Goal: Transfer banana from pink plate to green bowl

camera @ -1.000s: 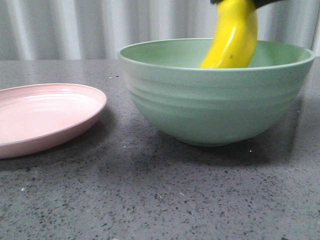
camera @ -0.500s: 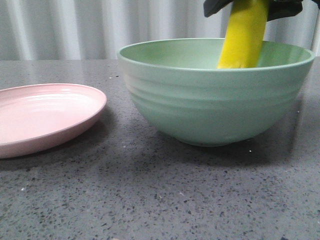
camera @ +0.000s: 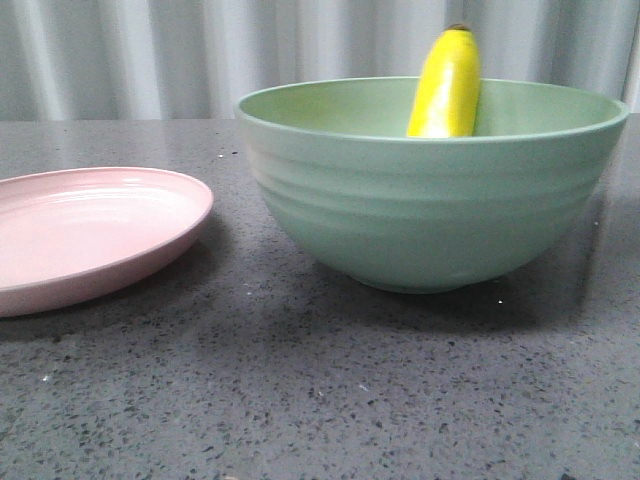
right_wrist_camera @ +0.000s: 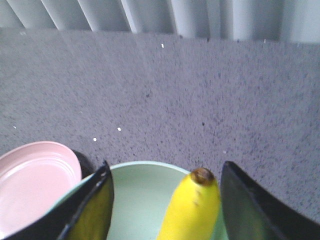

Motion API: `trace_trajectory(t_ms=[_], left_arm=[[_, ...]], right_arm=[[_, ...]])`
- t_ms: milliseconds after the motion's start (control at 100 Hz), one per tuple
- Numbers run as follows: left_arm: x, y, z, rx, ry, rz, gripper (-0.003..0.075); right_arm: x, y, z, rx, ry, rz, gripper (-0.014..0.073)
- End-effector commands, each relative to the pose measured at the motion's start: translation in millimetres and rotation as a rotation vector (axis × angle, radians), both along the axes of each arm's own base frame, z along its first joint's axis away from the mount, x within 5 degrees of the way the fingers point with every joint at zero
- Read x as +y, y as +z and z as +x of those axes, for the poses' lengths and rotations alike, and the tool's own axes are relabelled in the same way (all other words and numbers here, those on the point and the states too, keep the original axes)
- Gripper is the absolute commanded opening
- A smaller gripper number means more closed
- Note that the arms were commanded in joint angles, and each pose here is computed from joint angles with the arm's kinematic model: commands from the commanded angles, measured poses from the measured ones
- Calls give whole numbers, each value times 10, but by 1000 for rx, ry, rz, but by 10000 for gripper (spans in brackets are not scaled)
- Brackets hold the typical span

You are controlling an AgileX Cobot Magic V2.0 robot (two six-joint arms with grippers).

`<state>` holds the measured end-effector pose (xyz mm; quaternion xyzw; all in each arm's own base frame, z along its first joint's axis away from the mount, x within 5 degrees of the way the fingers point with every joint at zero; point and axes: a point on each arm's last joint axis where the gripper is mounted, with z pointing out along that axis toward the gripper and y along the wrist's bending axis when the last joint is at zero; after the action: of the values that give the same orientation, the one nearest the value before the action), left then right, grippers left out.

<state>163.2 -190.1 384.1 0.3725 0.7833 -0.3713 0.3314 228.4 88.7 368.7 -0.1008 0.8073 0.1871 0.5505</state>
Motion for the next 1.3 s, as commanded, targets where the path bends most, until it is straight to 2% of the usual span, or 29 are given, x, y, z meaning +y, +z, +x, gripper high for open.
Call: trace_trajectory(t_ms=[0,70,100,230,330,540,710,830,1080,1290], left_arm=[[27,208,-30,-39,26,-93,367],[34,219,-40,-42,26,-97,273],[42,227,-53,-43,23,-98,209],[81,278,-103,-59,21,-111,-22],[122,316,-154,-72,20,-122,-20],[289,381,-315,-143,48,-152,-20],[538,309,-482,-261,154,-228,-20],[744,147,-624,-320,244,-281,-20],[1168,-373,-898,-432,427,-383,-20],[1411,-825,-1027,-504,547,-443,-20]], right_arm=[[-74,278,-154,-123,-11,17,375],[-91,316,-252,-118,7,15,303],[-97,326,-287,-113,14,13,259],[-120,363,-435,-95,43,4,36],[-148,404,-542,-107,52,5,-74],[-230,374,-775,-145,51,7,-70],[-333,249,-985,-217,21,-1,-70],[-422,151,-1143,-309,-21,22,-71],[-589,-152,-1400,-493,-114,79,-71],[-646,-487,-1499,-512,-140,83,-71]])
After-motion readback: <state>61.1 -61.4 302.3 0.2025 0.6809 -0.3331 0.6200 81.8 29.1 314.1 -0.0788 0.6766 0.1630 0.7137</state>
